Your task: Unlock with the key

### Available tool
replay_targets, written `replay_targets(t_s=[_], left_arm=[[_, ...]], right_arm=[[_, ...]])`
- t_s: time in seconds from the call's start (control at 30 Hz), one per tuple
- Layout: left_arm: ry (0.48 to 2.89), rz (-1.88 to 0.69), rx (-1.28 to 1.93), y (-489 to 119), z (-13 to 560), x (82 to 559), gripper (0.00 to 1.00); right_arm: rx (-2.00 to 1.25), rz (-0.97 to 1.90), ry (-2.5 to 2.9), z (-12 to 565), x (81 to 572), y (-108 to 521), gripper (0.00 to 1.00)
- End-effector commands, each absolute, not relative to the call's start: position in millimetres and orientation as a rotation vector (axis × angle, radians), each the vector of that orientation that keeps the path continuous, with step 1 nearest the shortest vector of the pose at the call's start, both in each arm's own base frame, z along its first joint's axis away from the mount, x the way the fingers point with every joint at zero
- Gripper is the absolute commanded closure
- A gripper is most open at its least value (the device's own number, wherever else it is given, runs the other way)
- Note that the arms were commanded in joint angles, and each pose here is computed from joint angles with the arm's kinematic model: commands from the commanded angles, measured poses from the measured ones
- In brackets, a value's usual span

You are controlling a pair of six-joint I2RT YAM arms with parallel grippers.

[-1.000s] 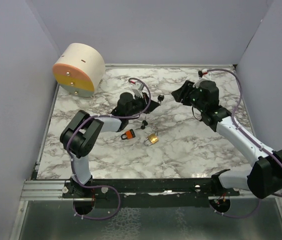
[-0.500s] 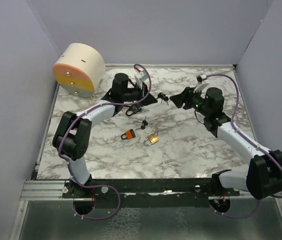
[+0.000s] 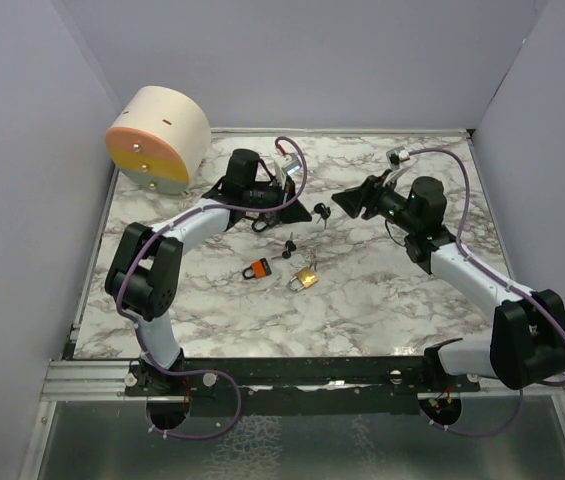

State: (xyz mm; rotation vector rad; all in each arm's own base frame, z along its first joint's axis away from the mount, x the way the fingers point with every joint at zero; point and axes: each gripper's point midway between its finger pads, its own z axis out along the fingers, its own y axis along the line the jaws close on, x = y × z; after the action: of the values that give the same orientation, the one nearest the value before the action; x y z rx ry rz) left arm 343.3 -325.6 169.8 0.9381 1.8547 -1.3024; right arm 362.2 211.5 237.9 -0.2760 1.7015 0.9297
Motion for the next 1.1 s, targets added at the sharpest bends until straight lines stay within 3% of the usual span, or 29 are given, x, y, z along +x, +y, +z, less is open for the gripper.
replay_targets(t_s=[0.0,0.53,1.07], left_arm=[[1.745,-1.325,1.036,-328.6,198.4,334.6,1.00],[1.708,-1.223,1.033,-335.4,216.1,341.1,1.00],[1.682,-1.192,0.933,-334.6,238.3,366.6,1.00]], right_arm=[[-0.313,0.968,1.696,230.7,366.3,218.6,0.50],[-0.267,0.901,1.852,187.3,381.9,213.5,0.50],[-0.210,0.774,1.852,202.5,378.6,192.8,0.50]])
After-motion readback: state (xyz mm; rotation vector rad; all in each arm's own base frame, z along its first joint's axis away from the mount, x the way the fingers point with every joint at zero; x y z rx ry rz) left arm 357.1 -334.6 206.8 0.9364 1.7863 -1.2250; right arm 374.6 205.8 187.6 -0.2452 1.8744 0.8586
